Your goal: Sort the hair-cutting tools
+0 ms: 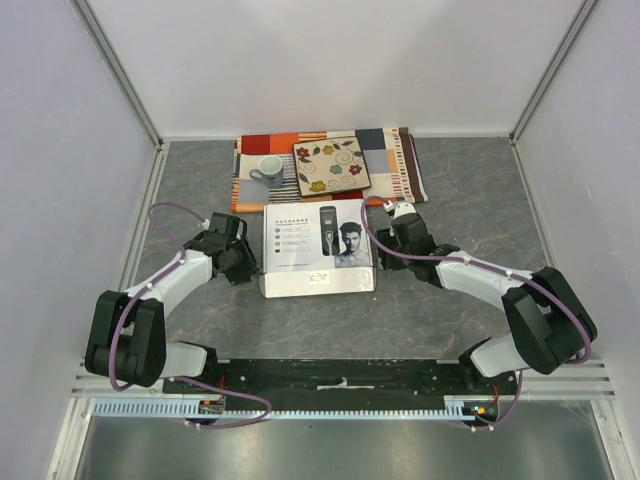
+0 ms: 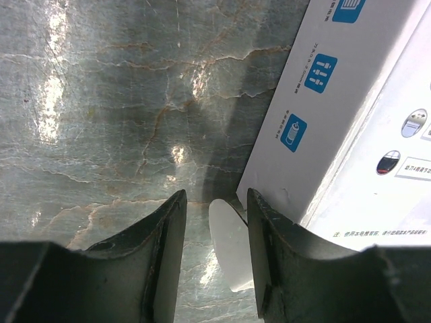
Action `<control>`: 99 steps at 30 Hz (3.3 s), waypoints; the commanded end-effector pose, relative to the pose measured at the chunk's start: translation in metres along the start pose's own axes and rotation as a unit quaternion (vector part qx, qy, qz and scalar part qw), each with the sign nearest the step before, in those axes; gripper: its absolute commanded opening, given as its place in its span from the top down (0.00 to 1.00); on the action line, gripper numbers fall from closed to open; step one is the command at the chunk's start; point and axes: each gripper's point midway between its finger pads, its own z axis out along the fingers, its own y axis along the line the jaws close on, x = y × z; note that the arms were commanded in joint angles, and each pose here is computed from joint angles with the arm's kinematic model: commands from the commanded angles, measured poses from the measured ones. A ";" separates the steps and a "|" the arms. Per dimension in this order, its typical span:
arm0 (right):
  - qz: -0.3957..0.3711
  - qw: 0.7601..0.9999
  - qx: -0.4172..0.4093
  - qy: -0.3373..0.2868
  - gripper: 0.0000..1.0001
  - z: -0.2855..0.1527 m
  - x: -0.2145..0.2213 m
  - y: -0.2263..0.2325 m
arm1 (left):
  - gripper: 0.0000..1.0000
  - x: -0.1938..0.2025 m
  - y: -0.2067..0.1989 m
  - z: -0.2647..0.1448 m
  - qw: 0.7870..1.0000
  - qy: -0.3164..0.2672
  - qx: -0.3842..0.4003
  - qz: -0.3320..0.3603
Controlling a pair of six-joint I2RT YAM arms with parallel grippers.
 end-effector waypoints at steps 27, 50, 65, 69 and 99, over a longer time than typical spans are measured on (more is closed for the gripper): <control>-0.016 0.998 -0.043 0.044 0.36 -0.023 0.010 0.036 | 0.54 0.016 -0.017 -0.018 0.998 0.015 0.057 0.001; -0.028 0.998 -0.017 0.048 0.35 -0.031 0.013 0.030 | 0.56 0.020 -0.014 -0.020 0.998 0.017 0.057 0.006; -0.043 0.998 -0.005 0.051 0.35 -0.030 0.024 0.022 | 0.60 0.005 0.006 -0.021 1.000 -0.013 -0.011 0.001; -0.039 0.997 -0.022 0.057 0.35 -0.029 0.028 0.032 | 0.60 0.006 0.004 -0.019 1.000 -0.007 -0.010 0.000; -0.017 0.998 -0.039 0.049 0.36 -0.023 0.031 0.044 | 0.62 0.008 0.002 -0.016 1.000 -0.002 0.000 0.005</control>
